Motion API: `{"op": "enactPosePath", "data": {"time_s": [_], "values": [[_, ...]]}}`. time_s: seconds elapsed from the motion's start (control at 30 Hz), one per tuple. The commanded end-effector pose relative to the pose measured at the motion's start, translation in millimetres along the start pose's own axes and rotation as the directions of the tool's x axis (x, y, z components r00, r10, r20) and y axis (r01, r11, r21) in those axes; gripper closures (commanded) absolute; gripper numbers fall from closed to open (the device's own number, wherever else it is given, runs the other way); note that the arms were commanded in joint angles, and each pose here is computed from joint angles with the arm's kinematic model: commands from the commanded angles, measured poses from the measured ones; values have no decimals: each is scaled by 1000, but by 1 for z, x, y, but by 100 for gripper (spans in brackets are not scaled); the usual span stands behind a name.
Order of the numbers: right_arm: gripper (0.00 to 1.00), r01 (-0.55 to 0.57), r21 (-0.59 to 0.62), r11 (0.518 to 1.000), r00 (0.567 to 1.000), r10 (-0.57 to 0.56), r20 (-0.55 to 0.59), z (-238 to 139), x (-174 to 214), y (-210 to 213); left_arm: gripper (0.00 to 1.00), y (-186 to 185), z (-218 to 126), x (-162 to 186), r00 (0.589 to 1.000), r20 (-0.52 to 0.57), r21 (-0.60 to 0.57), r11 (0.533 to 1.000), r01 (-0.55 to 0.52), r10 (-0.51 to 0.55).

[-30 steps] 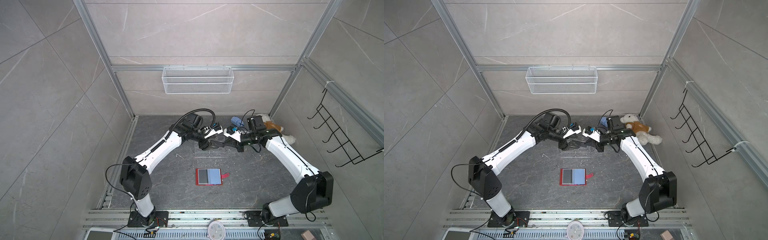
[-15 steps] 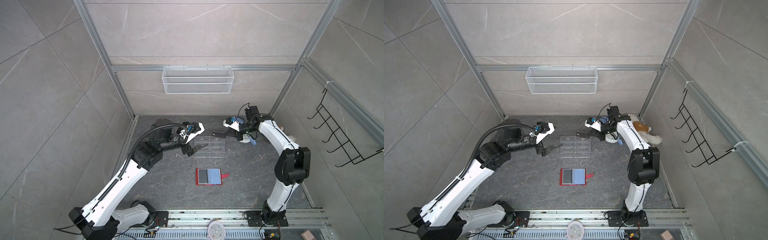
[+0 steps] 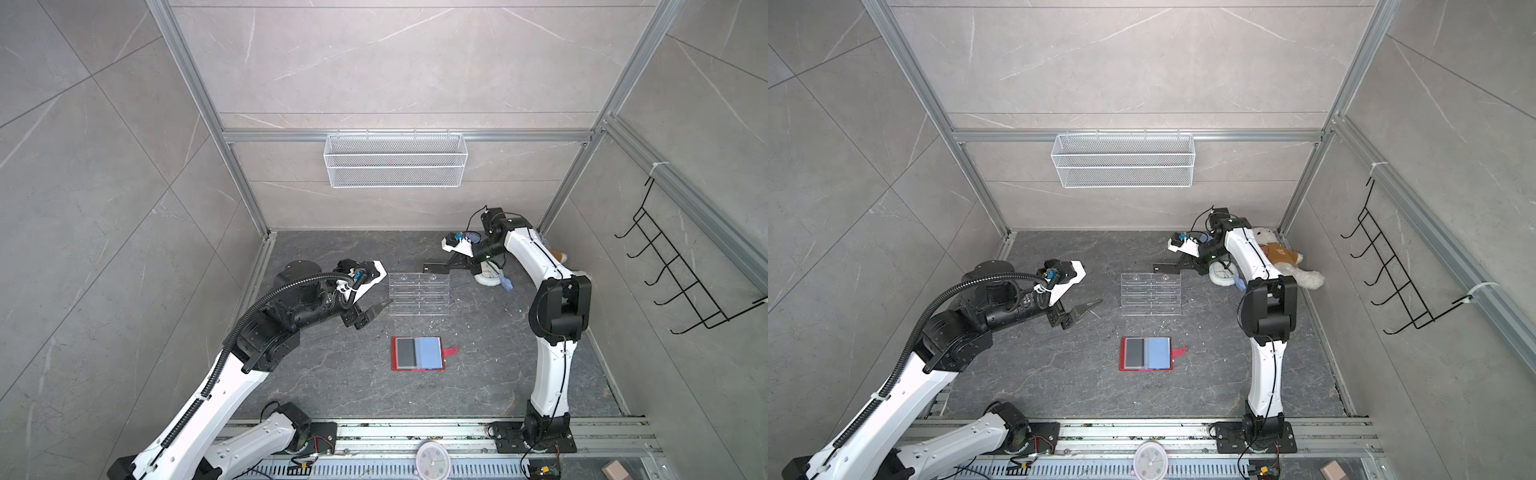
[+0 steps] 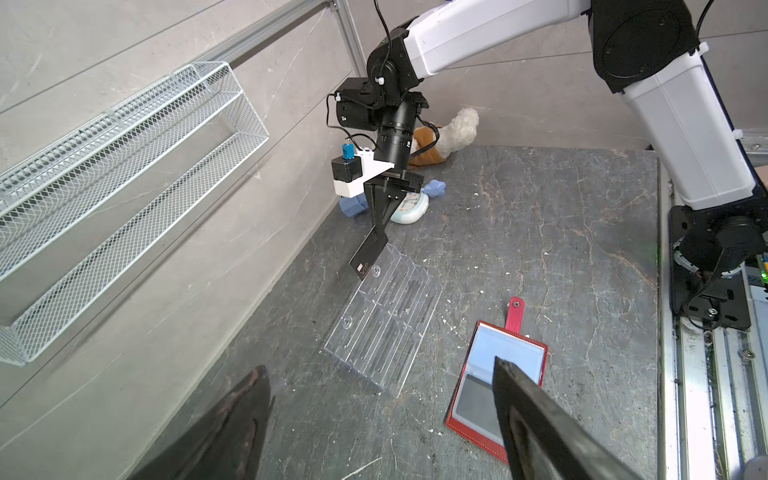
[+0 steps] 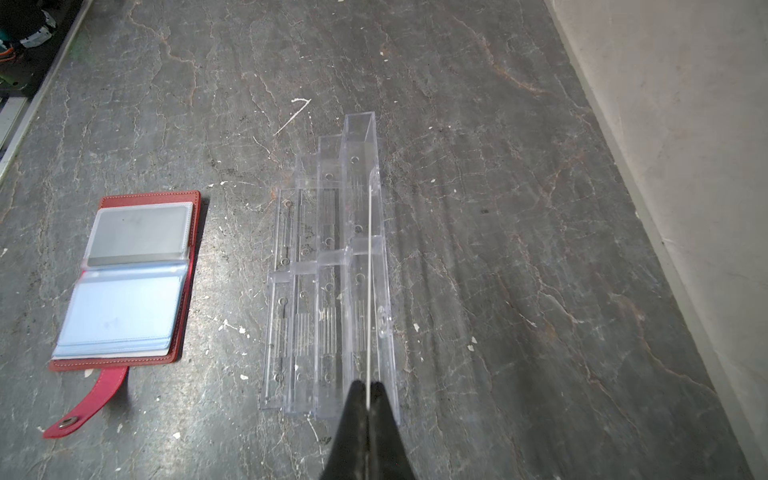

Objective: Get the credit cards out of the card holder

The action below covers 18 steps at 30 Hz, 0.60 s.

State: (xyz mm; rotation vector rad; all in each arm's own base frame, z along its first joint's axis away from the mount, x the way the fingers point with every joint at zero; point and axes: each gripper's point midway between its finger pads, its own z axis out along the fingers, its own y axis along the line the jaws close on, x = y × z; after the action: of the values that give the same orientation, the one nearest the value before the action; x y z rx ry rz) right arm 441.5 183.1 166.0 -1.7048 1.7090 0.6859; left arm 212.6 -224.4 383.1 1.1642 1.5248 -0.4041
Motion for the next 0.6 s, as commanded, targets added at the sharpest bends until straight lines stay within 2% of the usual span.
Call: {"op": "enactPosePath", "data": {"time_s": [0.0, 0.57], "values": [[100, -8, -57, 998, 1000, 10, 22, 5, 2, 7, 14, 6, -1, 8, 999, -36, -40, 999, 2, -3], [100, -24, -100, 995, 999, 26, 27, 20, 13, 0, 14, 8, 9, 13, 999, -54, -36, 999, -1, -1]]}}
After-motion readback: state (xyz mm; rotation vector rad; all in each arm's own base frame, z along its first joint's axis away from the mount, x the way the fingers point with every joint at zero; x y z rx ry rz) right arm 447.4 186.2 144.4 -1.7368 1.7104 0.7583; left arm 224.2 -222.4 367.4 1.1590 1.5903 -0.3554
